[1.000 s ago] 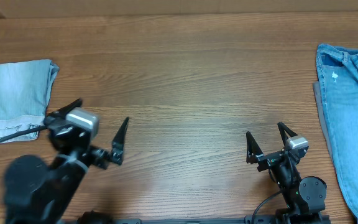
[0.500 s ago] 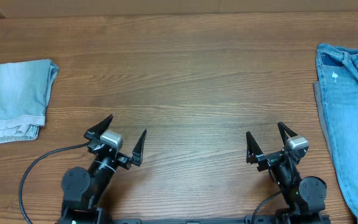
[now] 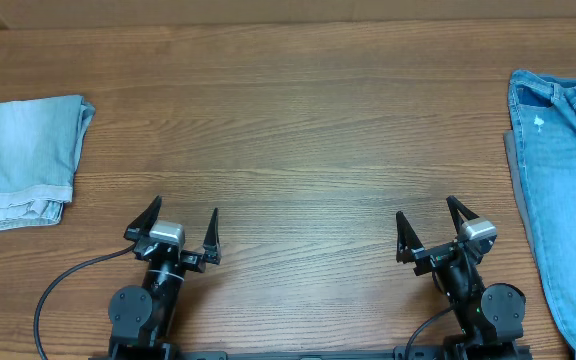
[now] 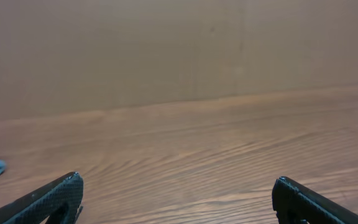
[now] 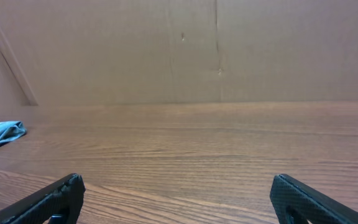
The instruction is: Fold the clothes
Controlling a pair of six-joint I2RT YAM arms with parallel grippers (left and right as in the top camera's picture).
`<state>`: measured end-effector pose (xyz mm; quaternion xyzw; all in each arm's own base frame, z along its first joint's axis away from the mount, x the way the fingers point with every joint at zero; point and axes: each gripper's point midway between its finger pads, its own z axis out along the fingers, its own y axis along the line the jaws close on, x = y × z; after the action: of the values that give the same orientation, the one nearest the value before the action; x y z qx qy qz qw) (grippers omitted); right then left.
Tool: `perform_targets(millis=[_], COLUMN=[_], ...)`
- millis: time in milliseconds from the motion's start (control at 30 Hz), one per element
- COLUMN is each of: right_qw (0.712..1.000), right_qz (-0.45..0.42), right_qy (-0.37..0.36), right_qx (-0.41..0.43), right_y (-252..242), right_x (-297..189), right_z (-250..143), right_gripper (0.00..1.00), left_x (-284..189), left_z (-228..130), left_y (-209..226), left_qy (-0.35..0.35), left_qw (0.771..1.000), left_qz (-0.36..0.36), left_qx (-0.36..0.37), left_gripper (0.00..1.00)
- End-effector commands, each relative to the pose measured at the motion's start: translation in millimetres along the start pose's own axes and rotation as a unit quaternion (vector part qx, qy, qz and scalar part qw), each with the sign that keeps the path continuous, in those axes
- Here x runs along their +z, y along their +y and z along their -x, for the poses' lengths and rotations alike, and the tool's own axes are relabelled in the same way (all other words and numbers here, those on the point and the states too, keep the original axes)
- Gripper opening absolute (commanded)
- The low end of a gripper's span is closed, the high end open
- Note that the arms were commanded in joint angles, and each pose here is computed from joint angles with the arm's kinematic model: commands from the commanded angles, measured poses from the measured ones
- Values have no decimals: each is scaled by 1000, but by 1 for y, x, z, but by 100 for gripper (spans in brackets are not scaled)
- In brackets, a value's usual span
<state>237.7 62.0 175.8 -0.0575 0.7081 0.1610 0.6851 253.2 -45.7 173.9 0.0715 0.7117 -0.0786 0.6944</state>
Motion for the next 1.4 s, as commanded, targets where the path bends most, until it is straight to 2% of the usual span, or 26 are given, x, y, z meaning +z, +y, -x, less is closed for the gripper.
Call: perform_targets(millis=[0, 133, 333, 1367], right_qw=[1000, 1000, 1000, 1000], right_qz=[-7, -7, -7, -7], right_qy=[-2, -2, -2, -2], right_qx=[2, 2, 2, 2], right_y=[-3, -3, -3, -3], right_x=[0, 0, 0, 0], right_z=[-2, -2, -2, -2], right_gripper=[100, 100, 100, 100], left_x=[-6, -13, -15, -15], left_z=[-2, -17, -17, -18], left_y=[21, 25, 35, 35], left_qy=[-3, 24, 24, 25], left_qw=[998, 997, 996, 996], left_qz=[61, 67, 88, 88], left_qx=[-10, -12, -10, -10], left_gripper=[100, 100, 100, 100])
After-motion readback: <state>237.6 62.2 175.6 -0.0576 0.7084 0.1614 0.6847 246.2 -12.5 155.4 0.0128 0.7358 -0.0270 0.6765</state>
